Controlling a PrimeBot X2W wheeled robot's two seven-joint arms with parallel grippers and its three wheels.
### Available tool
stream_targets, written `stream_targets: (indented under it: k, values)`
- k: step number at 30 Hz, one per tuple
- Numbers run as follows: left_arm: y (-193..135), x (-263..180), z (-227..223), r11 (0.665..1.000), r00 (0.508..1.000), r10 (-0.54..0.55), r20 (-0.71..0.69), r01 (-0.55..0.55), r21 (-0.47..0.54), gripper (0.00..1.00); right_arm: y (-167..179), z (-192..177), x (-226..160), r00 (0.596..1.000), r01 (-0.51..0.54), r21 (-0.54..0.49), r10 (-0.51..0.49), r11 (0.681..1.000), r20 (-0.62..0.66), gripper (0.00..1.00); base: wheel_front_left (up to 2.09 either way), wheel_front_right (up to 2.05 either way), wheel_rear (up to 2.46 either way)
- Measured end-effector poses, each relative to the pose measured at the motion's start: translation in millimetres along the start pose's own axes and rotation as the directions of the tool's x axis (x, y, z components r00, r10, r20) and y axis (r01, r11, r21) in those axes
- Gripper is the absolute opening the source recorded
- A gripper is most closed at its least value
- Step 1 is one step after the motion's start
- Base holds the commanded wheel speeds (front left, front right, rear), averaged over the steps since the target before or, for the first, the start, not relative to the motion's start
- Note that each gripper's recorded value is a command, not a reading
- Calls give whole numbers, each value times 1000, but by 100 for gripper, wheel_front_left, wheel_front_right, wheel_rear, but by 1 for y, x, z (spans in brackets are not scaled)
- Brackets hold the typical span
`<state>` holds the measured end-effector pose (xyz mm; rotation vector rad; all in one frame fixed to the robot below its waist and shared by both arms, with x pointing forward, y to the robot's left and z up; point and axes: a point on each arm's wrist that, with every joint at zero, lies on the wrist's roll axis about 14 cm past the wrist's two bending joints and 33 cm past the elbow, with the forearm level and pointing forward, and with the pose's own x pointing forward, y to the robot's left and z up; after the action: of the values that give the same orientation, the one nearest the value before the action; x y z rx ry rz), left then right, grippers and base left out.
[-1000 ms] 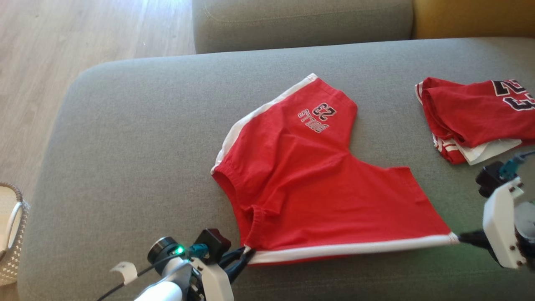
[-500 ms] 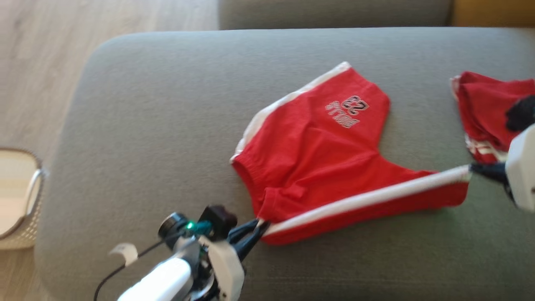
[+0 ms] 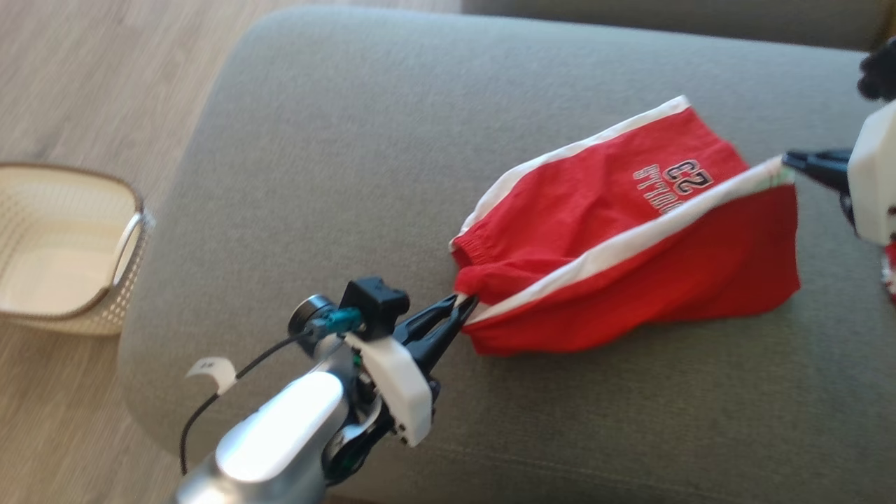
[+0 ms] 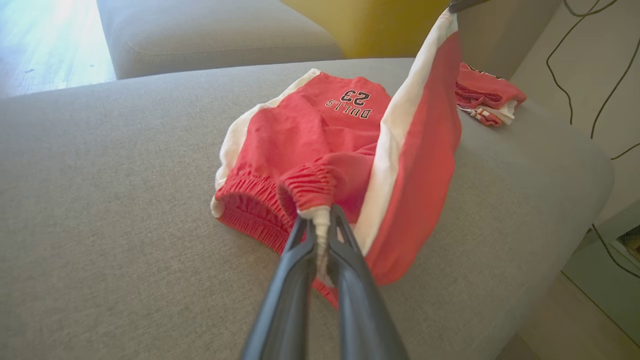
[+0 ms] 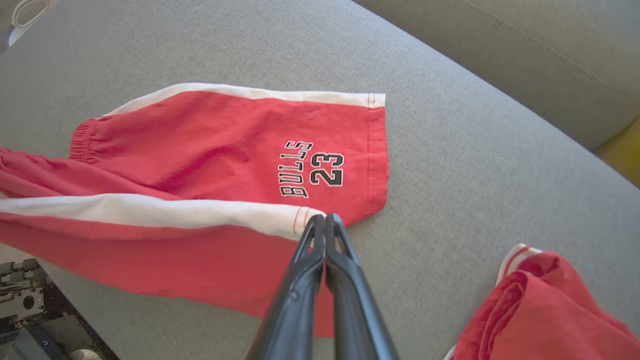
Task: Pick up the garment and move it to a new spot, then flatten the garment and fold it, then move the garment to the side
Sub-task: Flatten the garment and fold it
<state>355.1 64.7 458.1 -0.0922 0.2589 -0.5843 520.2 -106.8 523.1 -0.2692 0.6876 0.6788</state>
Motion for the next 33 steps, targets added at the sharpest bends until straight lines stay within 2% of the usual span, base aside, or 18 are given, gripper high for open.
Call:
stream_targets:
  k: [4, 16, 26, 27, 28, 33]
  values:
    - [7, 8, -1, 999, 1000, 21, -3, -21, -41, 0, -6, 14, 21, 1000, 13, -41, -12, 999, 25, 0, 0, 0, 0]
    - [42, 33, -17, 978, 993, 94, -77, -106, -181, 0, -27, 38, 84, 994, 27, -53, -22, 998, 109, 0, 0, 0, 0]
    - [62, 50, -12, 973, 990, 129, -64, -139, -185, 0, -27, 33, 110, 991, 17, -52, -10, 999, 131, 0, 0, 0, 0]
    - [64, 50, -13, 972, 989, 132, -67, -142, -185, 12, -27, 33, 111, 991, 15, -55, -8, 998, 134, 0, 0, 0, 0]
    - [66, 51, -14, 970, 988, 141, -70, -152, -192, 98, -27, 34, 111, 990, 16, -57, -8, 998, 138, 0, 0, 0, 0]
    - [74, 51, -18, 962, 982, 171, -76, -183, -202, 100, -30, 34, 113, 988, 22, -51, -14, 998, 154, 0, 0, 0, 0]
